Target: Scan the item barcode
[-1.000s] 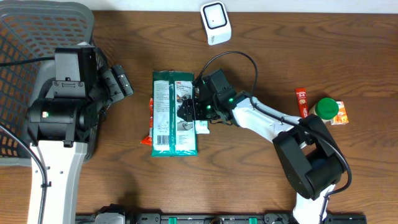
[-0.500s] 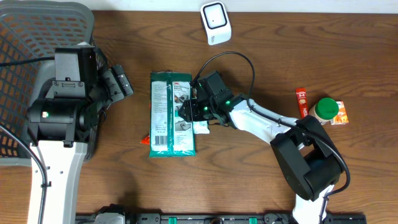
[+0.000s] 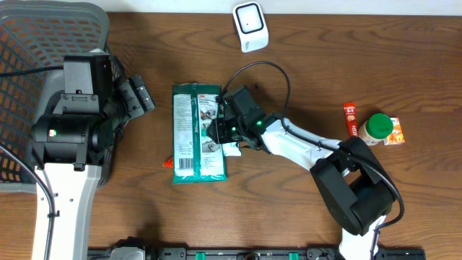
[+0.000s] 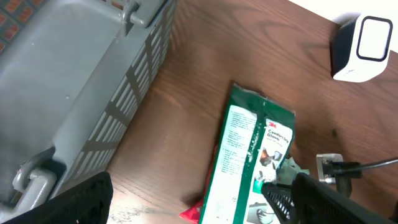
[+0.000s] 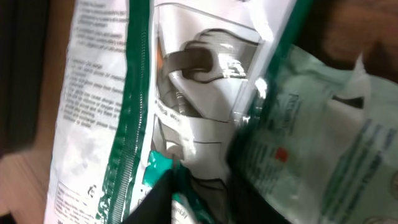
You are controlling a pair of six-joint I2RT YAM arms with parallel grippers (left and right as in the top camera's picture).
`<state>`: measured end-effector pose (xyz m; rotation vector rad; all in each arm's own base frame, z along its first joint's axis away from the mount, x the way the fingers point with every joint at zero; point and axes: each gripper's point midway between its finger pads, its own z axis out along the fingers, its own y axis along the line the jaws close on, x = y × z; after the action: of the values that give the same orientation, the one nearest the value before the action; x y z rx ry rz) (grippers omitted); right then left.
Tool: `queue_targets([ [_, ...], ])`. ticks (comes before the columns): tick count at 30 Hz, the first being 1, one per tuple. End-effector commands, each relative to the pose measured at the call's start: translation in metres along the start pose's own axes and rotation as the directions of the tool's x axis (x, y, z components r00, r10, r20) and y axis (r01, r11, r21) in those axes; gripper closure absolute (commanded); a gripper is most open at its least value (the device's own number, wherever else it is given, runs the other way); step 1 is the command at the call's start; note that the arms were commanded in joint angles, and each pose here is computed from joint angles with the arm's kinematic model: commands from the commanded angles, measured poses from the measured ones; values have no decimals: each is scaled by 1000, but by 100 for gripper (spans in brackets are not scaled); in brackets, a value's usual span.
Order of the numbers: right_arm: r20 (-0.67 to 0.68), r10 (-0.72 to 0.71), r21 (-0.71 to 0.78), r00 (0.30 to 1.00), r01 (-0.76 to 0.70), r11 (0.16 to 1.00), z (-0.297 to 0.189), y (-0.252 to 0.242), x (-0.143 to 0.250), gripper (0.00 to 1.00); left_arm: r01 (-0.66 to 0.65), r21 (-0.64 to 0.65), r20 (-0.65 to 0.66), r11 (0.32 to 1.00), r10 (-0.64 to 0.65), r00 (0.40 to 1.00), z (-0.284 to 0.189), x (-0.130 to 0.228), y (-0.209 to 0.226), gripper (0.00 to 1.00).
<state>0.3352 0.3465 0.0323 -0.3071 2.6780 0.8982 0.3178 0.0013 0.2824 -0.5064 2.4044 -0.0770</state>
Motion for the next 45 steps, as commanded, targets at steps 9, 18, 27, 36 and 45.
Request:
queue_targets([
  [9, 226, -140, -78, 964, 161, 984, -97, 44, -57, 99, -10, -8, 9, 1000, 10, 1000, -2, -3, 2, 9],
  [18, 162, -88, -59, 983, 99, 993, -116, 27, -45, 28, -10, -8, 9, 1000, 10, 1000, -2, -3, 2, 9],
  [27, -15, -101, -110, 995, 99, 989, -28, 23, -2, 20, -10, -8, 9, 1000, 10, 1000, -2, -3, 2, 9],
  [36, -48, -75, -98, 996, 70, 993, 5, 6, 8, 23, -10, -8, 8, 1000, 10, 1000, -2, -2, 2, 9],
  [45, -57, -106, -112, 993, 99, 989, 14, 19, 19, 37, -10, -8, 9, 1000, 10, 1000, -2, -3, 2, 9],
])
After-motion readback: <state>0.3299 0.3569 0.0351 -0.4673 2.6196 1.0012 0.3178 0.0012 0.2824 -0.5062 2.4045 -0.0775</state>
